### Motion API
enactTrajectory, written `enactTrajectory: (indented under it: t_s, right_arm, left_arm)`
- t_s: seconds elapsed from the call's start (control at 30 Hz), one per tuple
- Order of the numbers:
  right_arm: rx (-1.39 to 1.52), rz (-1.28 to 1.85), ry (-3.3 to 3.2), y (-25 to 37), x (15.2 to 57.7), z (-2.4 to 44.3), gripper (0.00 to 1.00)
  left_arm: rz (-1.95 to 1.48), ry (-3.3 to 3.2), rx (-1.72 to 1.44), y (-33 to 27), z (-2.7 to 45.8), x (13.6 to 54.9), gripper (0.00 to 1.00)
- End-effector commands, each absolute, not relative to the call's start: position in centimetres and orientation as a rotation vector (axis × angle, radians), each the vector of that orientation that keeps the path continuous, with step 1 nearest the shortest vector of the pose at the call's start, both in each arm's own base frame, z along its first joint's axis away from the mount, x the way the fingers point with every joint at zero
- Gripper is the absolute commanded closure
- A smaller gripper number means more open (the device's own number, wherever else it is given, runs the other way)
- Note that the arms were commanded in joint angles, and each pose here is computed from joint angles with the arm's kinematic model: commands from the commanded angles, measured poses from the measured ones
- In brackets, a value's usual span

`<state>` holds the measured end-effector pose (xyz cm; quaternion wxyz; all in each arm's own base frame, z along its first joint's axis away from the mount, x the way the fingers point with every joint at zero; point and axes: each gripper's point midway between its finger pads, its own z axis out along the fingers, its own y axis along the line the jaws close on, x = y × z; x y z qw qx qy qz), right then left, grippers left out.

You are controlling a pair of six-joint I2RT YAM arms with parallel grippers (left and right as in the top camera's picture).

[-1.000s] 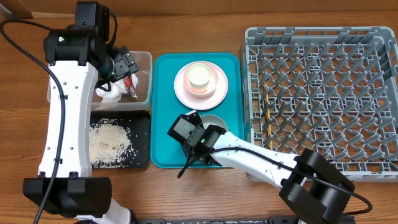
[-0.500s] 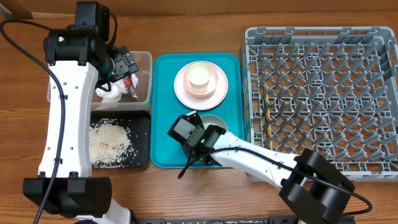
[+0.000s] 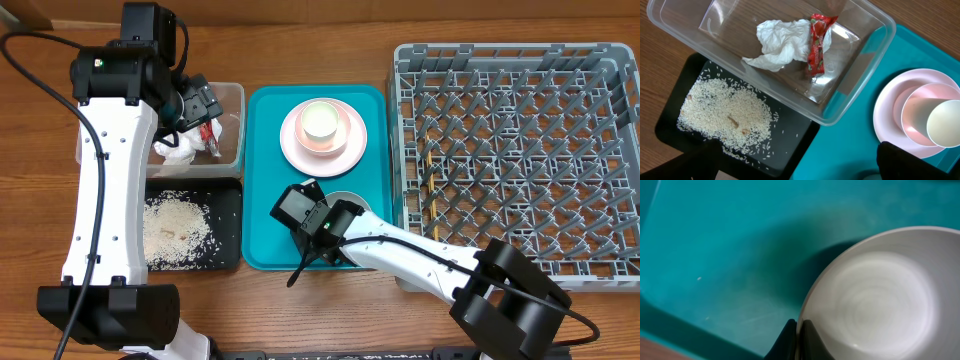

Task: Sort waste into correct bins and load items into the dishwasher
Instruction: 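Lift the white bowl and carry it right into the dish rack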

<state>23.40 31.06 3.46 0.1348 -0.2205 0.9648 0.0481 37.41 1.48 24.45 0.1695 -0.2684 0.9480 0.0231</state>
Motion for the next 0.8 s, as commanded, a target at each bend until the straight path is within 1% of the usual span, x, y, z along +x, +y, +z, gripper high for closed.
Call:
enactTrajectory:
  t_s: [0.0, 0.13, 0.33, 0.47, 0.77]
  right_arm:
    - [-0.675, 0.400, 2.832, 34.1, 21.9, 5.6, 0.96]
    - [-0.684, 0.561, 2.774, 35.7, 21.6, 9.6, 0.96]
    - [-0.577, 0.733, 2.663, 35.6, 21.3, 16.3, 0.96]
    - [-0.567, 0.848, 2.556, 34.9, 20.4, 21.2, 0.96]
    - [-0.510, 0.976, 2.364, 31.7, 19.7, 28.7, 0.96]
  left_arm:
    - [0.073, 2.682, -0.759, 1.6, 24.8, 37.5, 0.00]
    - [0.073, 2.681, -0.760, 1.6, 24.8, 37.5, 0.00]
    - [0.073, 2.682, -0.759, 1.6, 24.8, 37.5, 0.00]
    - [0.073, 2.681, -0.760, 1.6, 24.8, 37.5, 0.00]
    - [0.074, 2.681, -0.759, 1.6, 24.8, 37.5, 0.00]
